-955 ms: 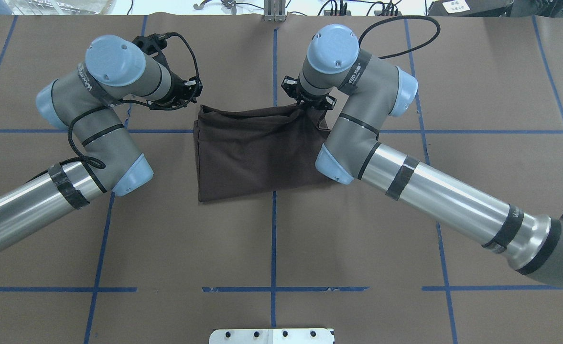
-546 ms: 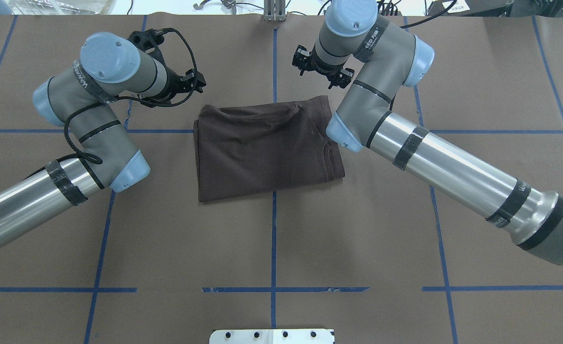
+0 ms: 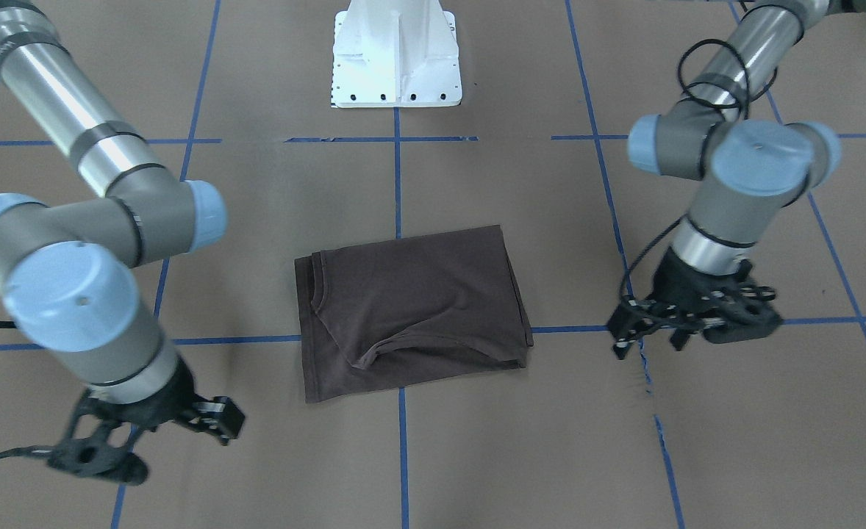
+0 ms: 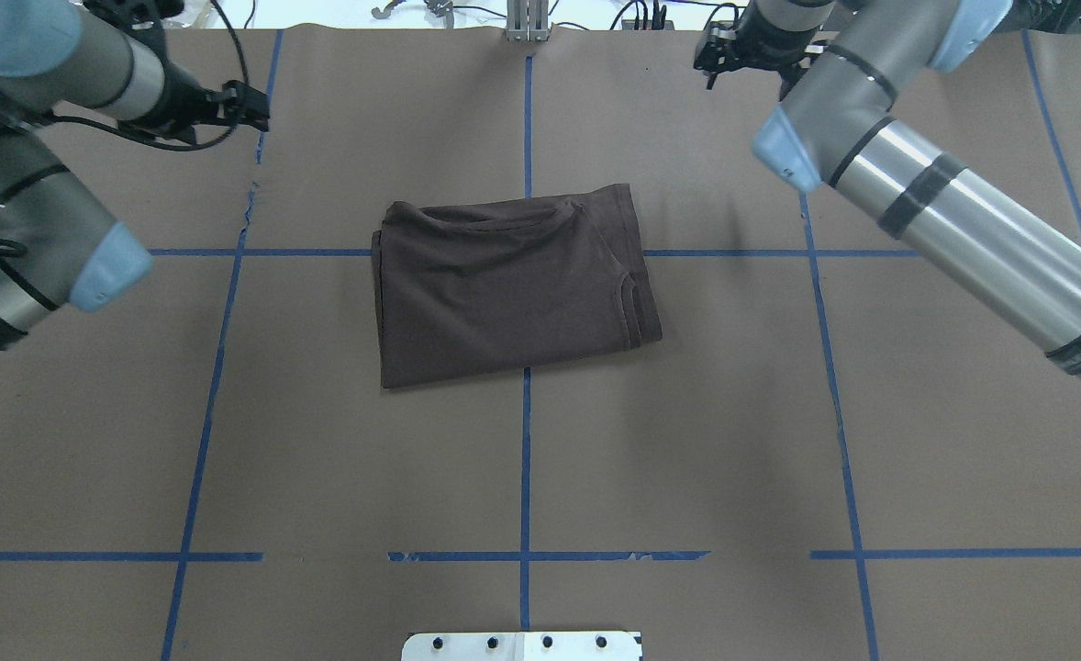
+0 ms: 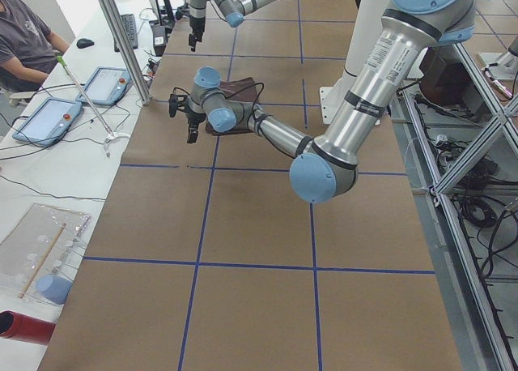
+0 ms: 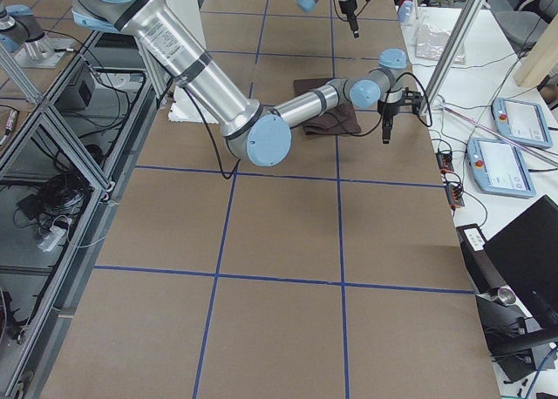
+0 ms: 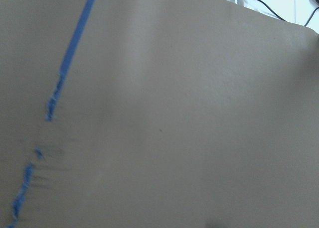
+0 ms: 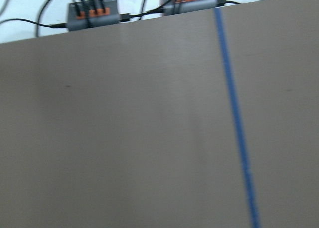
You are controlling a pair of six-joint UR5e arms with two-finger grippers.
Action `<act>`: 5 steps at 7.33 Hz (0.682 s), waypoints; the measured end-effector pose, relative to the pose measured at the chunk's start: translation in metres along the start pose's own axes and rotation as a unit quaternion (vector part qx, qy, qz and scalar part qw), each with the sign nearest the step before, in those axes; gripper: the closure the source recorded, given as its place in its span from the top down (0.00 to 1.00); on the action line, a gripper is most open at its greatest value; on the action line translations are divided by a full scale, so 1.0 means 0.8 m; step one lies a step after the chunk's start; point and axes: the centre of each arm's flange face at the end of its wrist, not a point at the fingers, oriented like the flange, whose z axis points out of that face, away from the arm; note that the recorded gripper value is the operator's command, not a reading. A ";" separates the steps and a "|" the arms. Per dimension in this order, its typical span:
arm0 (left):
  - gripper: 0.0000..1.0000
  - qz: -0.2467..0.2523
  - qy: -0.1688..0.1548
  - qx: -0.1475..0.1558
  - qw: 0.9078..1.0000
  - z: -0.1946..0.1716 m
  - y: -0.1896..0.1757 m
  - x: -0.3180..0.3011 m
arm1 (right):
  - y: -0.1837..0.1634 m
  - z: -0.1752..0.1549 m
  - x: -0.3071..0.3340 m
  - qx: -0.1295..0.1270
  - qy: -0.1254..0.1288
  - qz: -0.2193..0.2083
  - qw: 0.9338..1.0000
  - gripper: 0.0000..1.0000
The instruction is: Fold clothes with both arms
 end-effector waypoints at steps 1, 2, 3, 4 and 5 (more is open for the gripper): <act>1.00 0.064 -0.031 0.002 0.997 -0.042 -0.031 -0.097 | -0.008 -0.015 0.125 -0.012 0.005 -0.041 0.999 1.00; 1.00 0.132 -0.063 -0.005 0.989 -0.086 -0.056 -0.189 | -0.003 -0.035 0.255 -0.026 -0.006 -0.068 0.997 1.00; 1.00 0.197 -0.086 -0.026 0.976 -0.135 -0.076 -0.275 | 0.019 -0.059 0.386 -0.038 -0.024 -0.087 0.995 1.00; 1.00 0.259 -0.093 -0.056 0.960 -0.177 -0.082 -0.344 | 0.065 -0.081 0.492 -0.045 -0.034 -0.104 0.993 1.00; 1.00 0.309 -0.078 -0.085 0.944 -0.203 -0.066 -0.398 | 0.120 -0.113 0.569 -0.051 -0.034 -0.105 0.993 1.00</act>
